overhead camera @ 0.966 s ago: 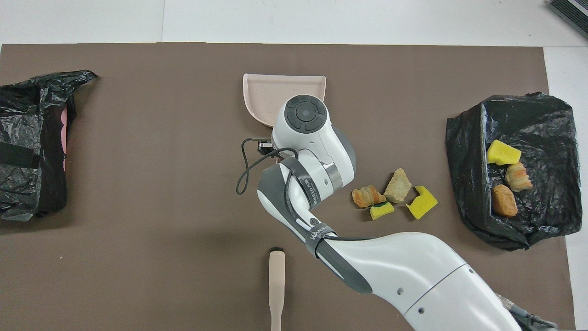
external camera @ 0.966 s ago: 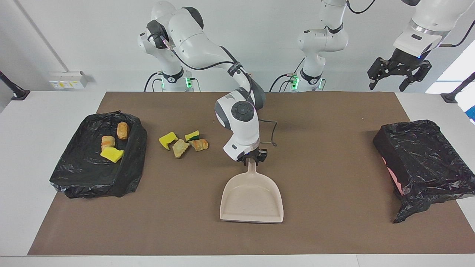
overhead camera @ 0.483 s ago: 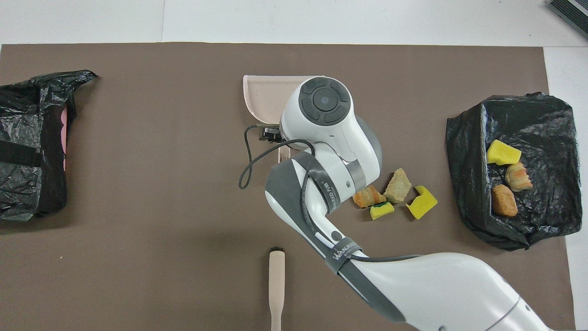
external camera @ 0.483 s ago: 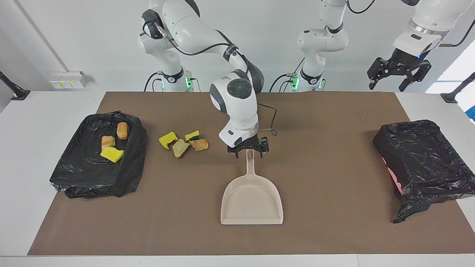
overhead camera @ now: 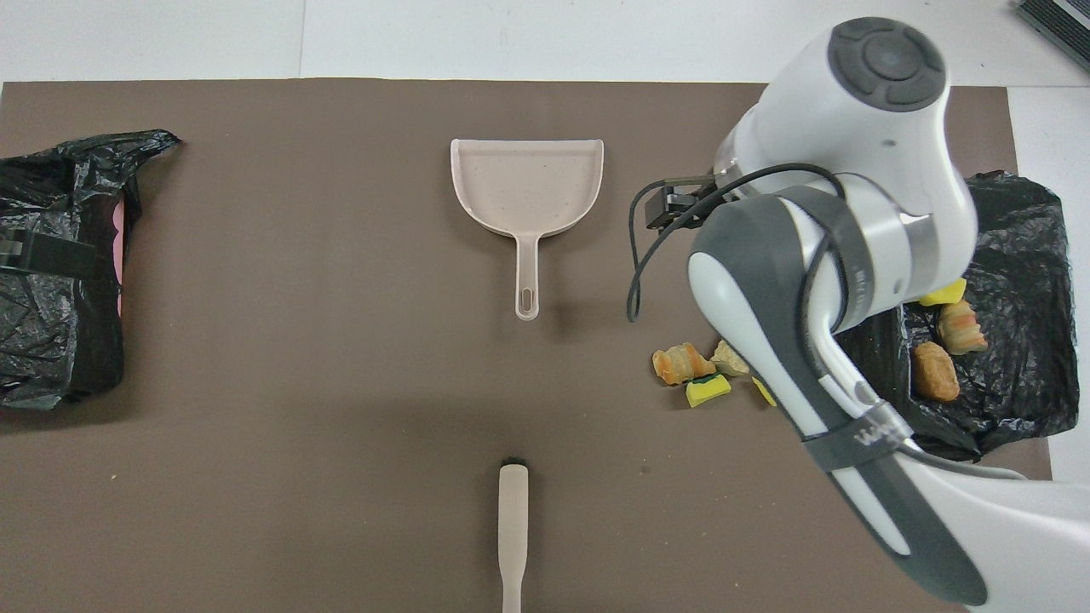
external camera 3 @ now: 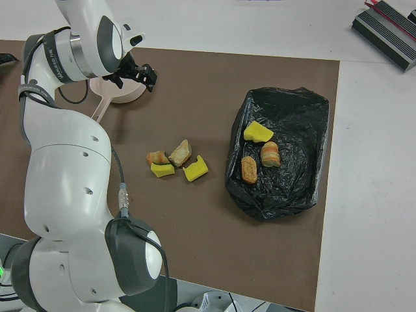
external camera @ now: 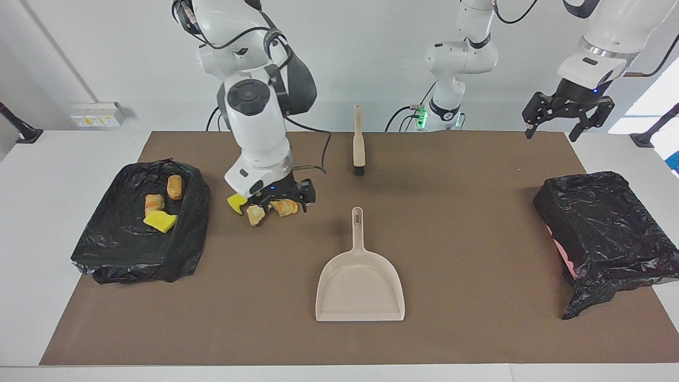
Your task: Sweep and dump trash in bin
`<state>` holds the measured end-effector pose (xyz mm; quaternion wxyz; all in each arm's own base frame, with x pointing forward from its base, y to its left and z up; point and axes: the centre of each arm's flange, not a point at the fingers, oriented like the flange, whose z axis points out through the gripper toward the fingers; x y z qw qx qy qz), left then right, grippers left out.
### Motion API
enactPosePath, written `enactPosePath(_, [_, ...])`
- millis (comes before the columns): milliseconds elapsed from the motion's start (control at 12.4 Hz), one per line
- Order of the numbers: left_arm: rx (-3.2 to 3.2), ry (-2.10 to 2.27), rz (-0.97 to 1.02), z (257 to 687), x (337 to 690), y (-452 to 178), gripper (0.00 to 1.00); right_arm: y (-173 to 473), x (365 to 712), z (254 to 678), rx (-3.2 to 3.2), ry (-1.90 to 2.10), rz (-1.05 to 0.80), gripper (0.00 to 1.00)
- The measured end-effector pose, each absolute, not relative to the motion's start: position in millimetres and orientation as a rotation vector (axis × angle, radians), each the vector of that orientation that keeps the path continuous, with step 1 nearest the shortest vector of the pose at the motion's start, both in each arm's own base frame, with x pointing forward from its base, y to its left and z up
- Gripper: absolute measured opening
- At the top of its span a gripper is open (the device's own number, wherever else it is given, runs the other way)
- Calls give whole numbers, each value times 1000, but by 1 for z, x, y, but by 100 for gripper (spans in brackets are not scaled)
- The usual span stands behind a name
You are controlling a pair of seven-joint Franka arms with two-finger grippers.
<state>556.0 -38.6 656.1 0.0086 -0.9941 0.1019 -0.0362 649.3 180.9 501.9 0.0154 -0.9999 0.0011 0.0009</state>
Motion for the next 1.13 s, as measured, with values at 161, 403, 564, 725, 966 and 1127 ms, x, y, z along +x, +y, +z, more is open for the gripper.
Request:
enactPosePath(161, [-3102, 371, -112, 636, 572, -59, 100, 151, 646, 521, -3149, 18, -2, 100])
enactPosePath(403, [-3108, 368, -144, 605, 597, -102, 100, 111, 627, 576, -3168, 98, -51, 100])
enactPosePath(564, [-3117, 357, -172, 575, 613, -144, 100, 65, 610, 617, -3165, 205, -97, 100])
enactPosePath(725, [-3115, 341, -175, 544, 624, -188, 100, 25, 594, 642, -3164, 286, -100, 100])
enactPosePath(966, [-3108, 277, -185, 496, 639, -262, 100, 6, 571, 665, -3170, 295, -74, 100])
enactPosePath(1127, [-3120, 229, -200, 462, 642, -307, 100, 0, 560, 672, -3172, 315, -52, 100])
